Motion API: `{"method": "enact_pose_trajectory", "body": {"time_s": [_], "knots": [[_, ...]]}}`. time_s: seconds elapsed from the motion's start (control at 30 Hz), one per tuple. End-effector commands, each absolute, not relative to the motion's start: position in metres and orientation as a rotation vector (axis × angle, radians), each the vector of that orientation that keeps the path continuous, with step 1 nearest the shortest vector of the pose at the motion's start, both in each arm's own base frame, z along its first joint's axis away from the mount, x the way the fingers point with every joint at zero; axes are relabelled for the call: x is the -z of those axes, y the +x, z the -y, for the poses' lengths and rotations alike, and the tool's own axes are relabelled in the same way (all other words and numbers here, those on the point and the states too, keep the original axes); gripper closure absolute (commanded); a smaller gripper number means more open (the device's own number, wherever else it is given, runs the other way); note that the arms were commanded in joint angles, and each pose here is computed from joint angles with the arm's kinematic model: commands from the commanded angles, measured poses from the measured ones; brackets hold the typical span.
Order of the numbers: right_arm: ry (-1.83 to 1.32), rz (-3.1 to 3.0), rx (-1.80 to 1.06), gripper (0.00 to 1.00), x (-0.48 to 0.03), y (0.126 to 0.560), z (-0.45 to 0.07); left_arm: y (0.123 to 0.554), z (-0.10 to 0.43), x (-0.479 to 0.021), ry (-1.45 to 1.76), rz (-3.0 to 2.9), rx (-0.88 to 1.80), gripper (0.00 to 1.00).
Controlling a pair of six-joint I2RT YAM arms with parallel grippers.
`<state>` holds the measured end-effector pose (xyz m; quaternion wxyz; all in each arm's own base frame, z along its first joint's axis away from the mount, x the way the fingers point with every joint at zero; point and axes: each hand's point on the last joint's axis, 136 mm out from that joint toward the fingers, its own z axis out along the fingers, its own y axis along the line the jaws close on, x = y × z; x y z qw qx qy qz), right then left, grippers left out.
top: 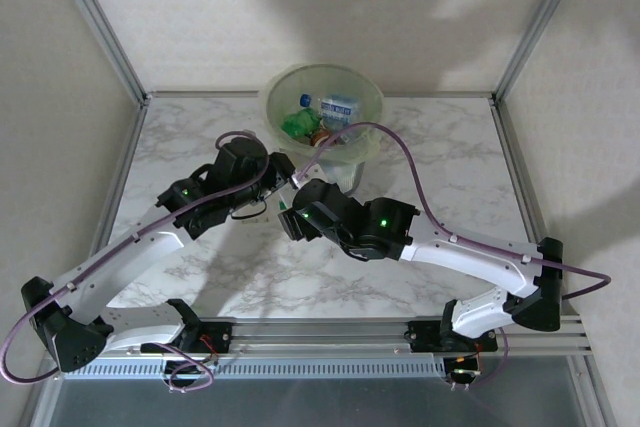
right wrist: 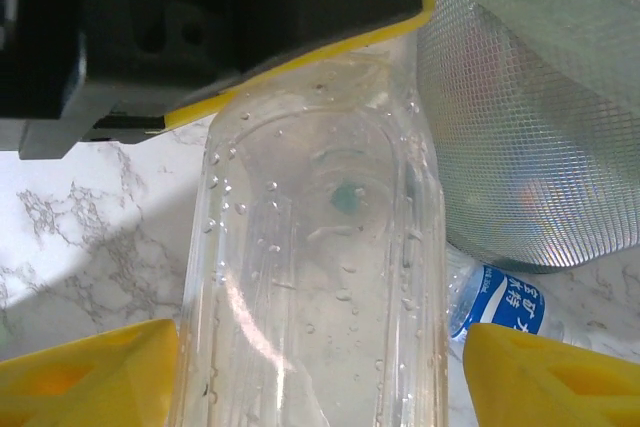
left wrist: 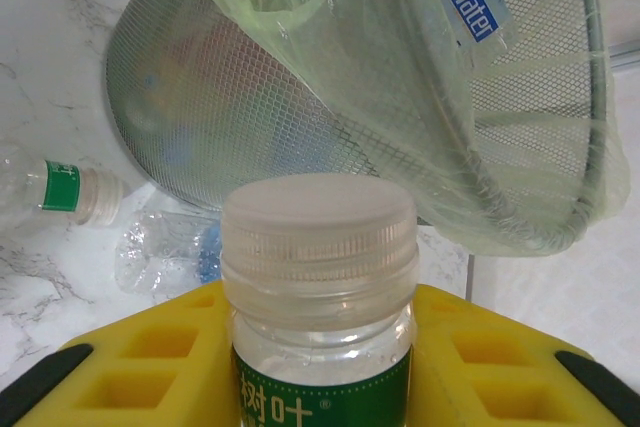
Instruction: Put the plastic bottles in the bin
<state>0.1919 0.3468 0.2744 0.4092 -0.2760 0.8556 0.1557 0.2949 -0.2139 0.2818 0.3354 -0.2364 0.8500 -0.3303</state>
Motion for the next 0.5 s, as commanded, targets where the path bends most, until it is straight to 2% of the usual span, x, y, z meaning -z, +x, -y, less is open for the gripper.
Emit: {"method": "enact_pose_trajectory", "body": {"time_s": [0.0,0.3,0.37,0.4,0.47], "knots": [[-0.684,-2.144,-0.398,0.27,-0.277,0.191,-0.352,0.293,0.211,-0.293,-0.615,-2.187,0.902,0.81],[-0.654,-2.123,-0.458,0.41,-0.277,0.19,-0.353,0.294,0.215,-0.292,-0.619,-2.179,0.949,0.8],[-0.649,-2.115,-0.476,0.43,-0.28,0.189,-0.353,0.295,0.218,-0.294,-0.613,-2.169,0.968,0.72],[-0.647,-2.111,-0.486,0.43,-0.281,0.188,-0.352,0.296,0.218,-0.296,-0.612,-2.163,0.979,0.64],[-0.626,-2.094,-0.512,0.44,-0.288,0.189,-0.349,0.299,0.218,-0.302,-0.615,-2.139,1.001,0.41]]}}
